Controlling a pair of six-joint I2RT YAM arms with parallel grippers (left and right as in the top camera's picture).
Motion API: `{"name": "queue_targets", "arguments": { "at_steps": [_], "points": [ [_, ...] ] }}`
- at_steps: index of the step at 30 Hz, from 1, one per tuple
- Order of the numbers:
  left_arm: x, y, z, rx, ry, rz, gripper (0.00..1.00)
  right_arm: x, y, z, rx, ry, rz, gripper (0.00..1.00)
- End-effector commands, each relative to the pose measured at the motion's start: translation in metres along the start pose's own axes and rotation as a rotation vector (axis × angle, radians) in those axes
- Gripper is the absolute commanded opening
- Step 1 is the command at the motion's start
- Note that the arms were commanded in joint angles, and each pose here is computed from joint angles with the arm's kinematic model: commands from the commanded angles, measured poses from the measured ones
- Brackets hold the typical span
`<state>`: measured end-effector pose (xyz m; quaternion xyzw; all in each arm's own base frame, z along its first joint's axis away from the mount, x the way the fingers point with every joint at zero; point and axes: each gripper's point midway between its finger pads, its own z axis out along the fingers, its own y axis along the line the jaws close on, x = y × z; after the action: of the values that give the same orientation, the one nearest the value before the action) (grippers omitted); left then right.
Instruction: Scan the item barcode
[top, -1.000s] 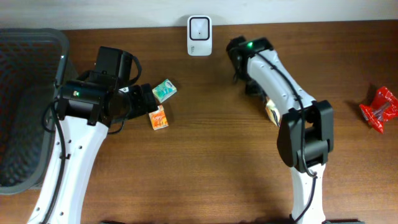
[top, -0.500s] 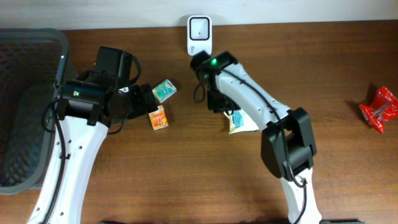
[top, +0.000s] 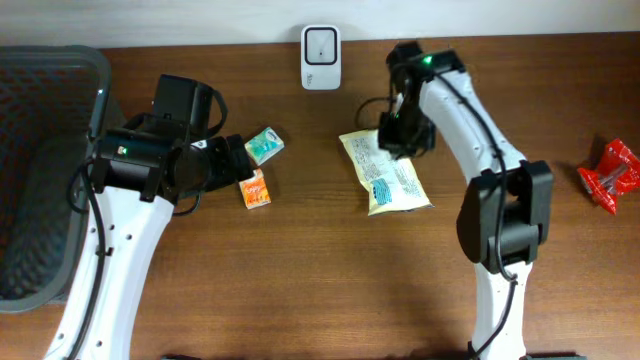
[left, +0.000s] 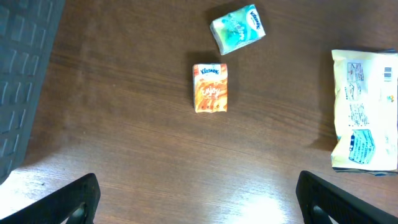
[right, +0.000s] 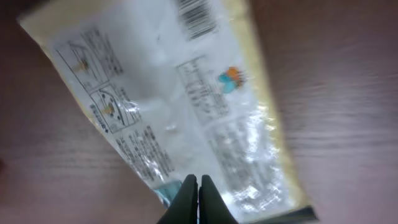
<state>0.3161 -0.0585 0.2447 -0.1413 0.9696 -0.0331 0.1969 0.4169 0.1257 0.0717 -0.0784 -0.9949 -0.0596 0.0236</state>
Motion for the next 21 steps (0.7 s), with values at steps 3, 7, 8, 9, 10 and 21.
{"name": "queue_targets", "arguments": {
  "at_steps": [3, 7, 8, 9, 10, 21],
  "points": [
    [0.0, 0.0, 0.001, -0.003, 0.0, -0.011, 0.99, 0.008, 0.021, 0.046, -0.052, 0.001, -0.086, 0.04],
    [0.0, 0.0, 0.001, -0.003, 0.0, -0.011, 0.99, 0.012, 0.03, 0.073, -0.085, -0.021, -0.249, 0.04],
    [0.0, 0.0, 0.001, -0.004, 0.0, -0.011, 0.99, 0.018, 0.033, 0.079, -0.097, -0.006, -0.289, 0.04],
    [0.0, 0.0, 0.001, -0.004, 0.0, -0.011, 0.99, 0.026, 0.037, 0.083, -0.117, 0.016, -0.328, 0.04],
    [0.0, 0.0, 0.001, -0.003, 0.0, -0.011, 0.99, 0.037, 0.043, 0.085, -0.151, 0.048, -0.389, 0.04],
    [0.0, 0.0, 0.001, -0.004, 0.0, -0.011, 0.99, 0.073, 0.039, 0.029, -0.093, 0.137, -0.704, 0.04]
  ]
}}
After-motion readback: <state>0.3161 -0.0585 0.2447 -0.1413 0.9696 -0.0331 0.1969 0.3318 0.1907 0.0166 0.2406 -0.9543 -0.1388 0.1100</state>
